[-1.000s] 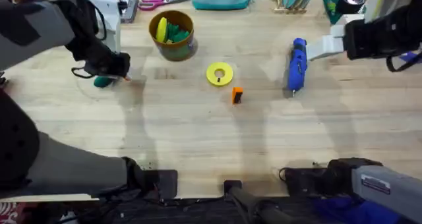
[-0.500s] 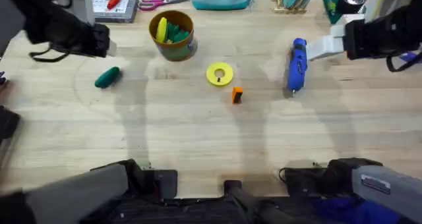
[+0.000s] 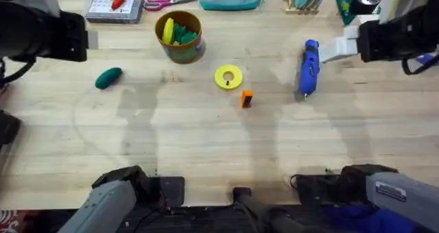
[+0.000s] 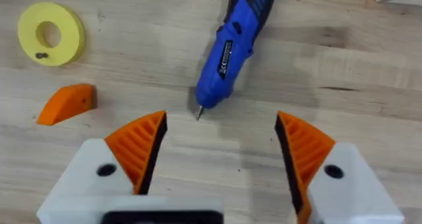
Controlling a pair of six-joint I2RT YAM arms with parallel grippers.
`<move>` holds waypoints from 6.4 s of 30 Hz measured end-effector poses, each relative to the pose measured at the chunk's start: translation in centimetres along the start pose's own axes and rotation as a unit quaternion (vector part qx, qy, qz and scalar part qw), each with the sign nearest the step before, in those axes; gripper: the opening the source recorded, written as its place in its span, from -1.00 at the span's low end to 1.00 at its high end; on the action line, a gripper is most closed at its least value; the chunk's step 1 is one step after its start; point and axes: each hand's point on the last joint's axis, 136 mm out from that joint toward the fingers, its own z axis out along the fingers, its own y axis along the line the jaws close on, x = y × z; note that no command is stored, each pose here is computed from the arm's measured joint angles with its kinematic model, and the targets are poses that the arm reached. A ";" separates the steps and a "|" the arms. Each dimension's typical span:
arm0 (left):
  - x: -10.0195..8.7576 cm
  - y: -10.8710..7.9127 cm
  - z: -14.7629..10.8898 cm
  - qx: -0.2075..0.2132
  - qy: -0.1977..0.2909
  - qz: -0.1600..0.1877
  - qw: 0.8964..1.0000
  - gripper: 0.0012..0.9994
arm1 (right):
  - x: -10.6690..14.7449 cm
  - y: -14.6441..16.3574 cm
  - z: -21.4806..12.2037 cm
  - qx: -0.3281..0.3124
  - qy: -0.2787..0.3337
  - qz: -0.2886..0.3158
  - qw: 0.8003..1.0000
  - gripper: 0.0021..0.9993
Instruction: Pick up the gripper from the table and insert it into the empty holder that is missing its gripper. Then pick up a screw, insert it into the mounting hole, and use the screwdriver to tighten it. Finally, clean up the table by picking up the vegetable and placing it into the bucket.
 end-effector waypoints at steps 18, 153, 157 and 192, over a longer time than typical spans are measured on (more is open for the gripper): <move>-0.2 0.1 -0.9 -0.005 -0.015 -0.005 1.000 0.97 | 0.0 0.0 0.0 0.000 0.000 0.000 1.000 1.00; 8.8 -20.3 -2.4 0.386 -0.407 0.072 0.824 0.97 | 0.0 0.0 0.0 0.000 0.000 0.000 1.000 1.00; 10.1 -21.9 -3.5 0.443 -0.393 0.095 0.800 0.97 | 0.0 0.0 0.0 0.000 0.000 0.000 1.000 0.99; 12.4 -23.7 -5.3 0.526 -0.363 0.121 0.759 0.97 | 0.0 0.0 0.0 0.000 0.000 0.000 1.000 1.00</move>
